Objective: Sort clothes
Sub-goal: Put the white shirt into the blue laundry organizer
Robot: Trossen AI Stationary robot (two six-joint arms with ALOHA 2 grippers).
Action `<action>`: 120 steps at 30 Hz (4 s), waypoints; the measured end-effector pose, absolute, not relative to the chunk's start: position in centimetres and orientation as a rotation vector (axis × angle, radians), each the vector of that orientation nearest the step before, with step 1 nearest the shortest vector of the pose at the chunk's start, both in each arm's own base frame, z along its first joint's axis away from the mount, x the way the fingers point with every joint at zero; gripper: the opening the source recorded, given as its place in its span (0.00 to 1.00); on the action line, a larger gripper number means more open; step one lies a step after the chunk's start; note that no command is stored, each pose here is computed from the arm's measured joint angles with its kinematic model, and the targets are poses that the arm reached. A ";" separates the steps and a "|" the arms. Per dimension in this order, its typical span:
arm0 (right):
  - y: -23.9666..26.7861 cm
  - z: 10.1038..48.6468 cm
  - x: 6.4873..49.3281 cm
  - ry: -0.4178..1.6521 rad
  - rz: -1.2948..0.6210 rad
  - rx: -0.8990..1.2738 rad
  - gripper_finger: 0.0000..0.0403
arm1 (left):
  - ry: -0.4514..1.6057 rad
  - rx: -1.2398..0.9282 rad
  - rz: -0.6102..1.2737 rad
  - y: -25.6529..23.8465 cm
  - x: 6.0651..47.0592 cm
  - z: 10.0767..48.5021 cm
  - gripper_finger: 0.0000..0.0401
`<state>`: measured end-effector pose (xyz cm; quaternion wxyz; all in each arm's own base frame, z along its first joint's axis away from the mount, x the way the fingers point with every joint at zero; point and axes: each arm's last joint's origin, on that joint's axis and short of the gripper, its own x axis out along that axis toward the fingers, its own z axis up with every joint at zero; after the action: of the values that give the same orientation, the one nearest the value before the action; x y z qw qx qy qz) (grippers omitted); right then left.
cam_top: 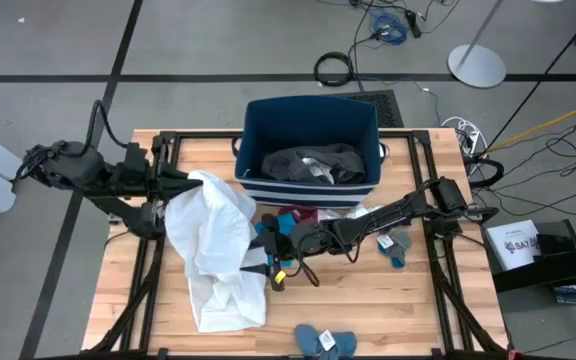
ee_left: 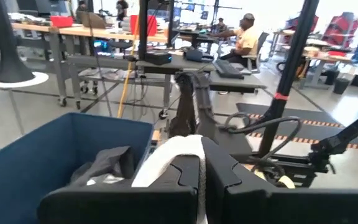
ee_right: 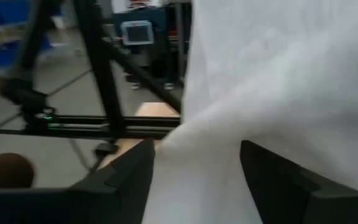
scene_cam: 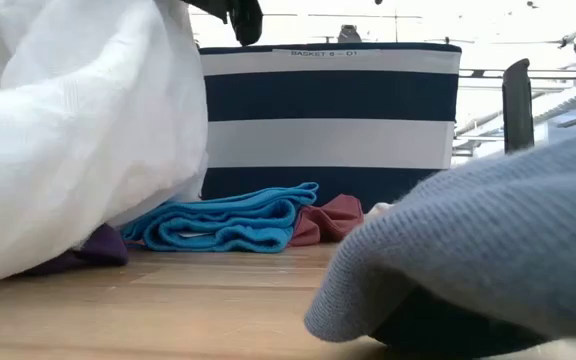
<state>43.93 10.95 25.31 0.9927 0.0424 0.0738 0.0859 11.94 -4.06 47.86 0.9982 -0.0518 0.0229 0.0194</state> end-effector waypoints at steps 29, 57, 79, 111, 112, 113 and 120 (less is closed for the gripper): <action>11.4 45.0 29.5 -0.389 0.194 -0.287 0.00 | -0.554 -0.003 -0.230 -6.3 14.7 53.0 0.00; 13.0 33.0 32.2 0.608 0.176 0.111 0.72 | -0.385 0.006 -0.229 -6.1 14.9 51.7 0.00; 16.5 27.0 39.3 0.513 -0.046 -0.047 0.64 | -0.395 -0.007 -0.230 -6.1 14.8 51.8 0.00; 12.1 47.5 37.3 0.280 -0.189 -0.528 0.00 | -0.495 0.129 -0.462 -5.3 11.1 52.6 0.00; 12.3 47.0 37.1 0.330 -0.178 -0.502 0.00 | -0.424 0.121 -0.474 -5.5 11.7 51.9 0.00; 12.5 46.4 36.8 0.379 -0.170 -0.476 0.00 | -0.352 0.116 -0.484 -5.8 12.3 51.3 0.00; 14.9 42.5 34.4 0.653 -0.197 -0.341 0.00 | -0.024 0.075 -0.526 -8.6 17.9 44.5 0.00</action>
<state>34.42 14.93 42.51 0.9282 -0.1666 0.3186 -0.0961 17.88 -8.63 44.52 0.9648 0.0373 -0.0118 -0.2599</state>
